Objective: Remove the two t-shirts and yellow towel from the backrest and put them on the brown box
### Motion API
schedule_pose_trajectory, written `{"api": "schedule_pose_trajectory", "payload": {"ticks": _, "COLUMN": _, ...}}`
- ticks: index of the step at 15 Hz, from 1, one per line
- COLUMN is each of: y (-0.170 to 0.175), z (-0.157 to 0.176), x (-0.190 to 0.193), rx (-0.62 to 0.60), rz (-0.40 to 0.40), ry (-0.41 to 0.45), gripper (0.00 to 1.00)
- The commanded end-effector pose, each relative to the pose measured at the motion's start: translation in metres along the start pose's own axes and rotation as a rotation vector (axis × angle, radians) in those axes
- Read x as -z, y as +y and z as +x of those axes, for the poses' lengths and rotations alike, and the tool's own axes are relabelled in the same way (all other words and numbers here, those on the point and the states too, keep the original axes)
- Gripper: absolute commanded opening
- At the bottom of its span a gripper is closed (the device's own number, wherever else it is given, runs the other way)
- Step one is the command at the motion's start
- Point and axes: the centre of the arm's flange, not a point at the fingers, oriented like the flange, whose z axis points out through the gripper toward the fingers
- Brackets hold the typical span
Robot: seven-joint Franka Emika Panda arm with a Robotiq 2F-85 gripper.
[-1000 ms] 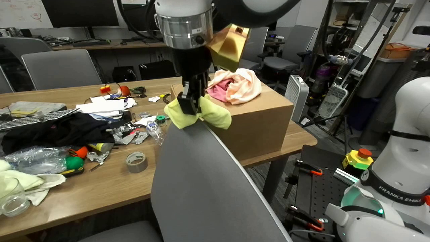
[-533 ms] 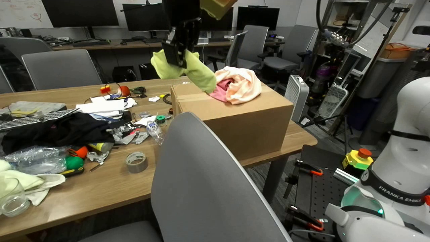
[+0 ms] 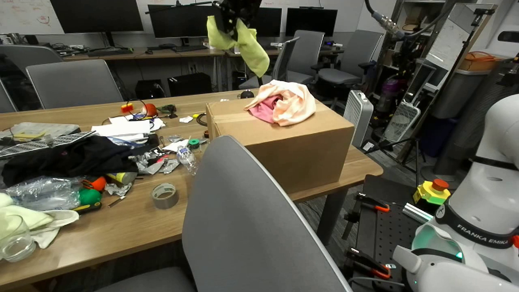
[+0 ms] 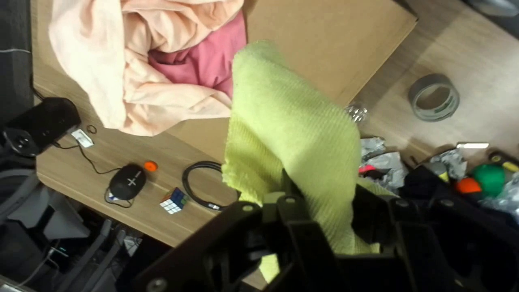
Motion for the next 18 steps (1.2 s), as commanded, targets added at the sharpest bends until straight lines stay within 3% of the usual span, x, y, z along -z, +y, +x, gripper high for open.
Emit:
{"api": "schedule_pose_trajectory", "payload": {"ticks": 1, "y": 0.061, "z": 0.027, "x": 0.010, "rx": -0.201, "rz": -0.008, "ry": 0.007, "gripper": 0.06}}
{"api": "schedule_pose_trajectory", "payload": {"ticks": 4, "y": 0.104, "z": 0.038, "x": 0.005, "rx": -0.362, "rz": -0.023, "ry": 0.005, "gripper": 0.06}}
{"api": "schedule_pose_trajectory", "payload": {"ticks": 8, "y": 0.137, "z": 0.044, "x": 0.000, "rx": -0.509, "rz": -0.045, "ry": -0.003, "gripper": 0.10}}
{"api": "schedule_pose_trajectory", "payload": {"ticks": 9, "y": 0.141, "z": 0.045, "x": -0.002, "rx": -0.533, "rz": -0.043, "ry": -0.008, "gripper": 0.47}}
{"api": "schedule_pose_trajectory", "payload": {"ticks": 11, "y": 0.146, "z": 0.044, "x": -0.006, "rx": -0.566, "rz": -0.045, "ry": -0.019, "gripper": 0.55}}
{"api": "schedule_pose_trajectory", "payload": {"ticks": 16, "y": 0.142, "z": 0.035, "x": -0.016, "rx": -0.506, "rz": -0.040, "ry": -0.061, "gripper": 0.94}}
{"api": "schedule_pose_trajectory", "payload": {"ticks": 18, "y": 0.139, "z": 0.029, "x": -0.021, "rx": -0.465, "rz": -0.030, "ry": -0.094, "gripper": 1.00}}
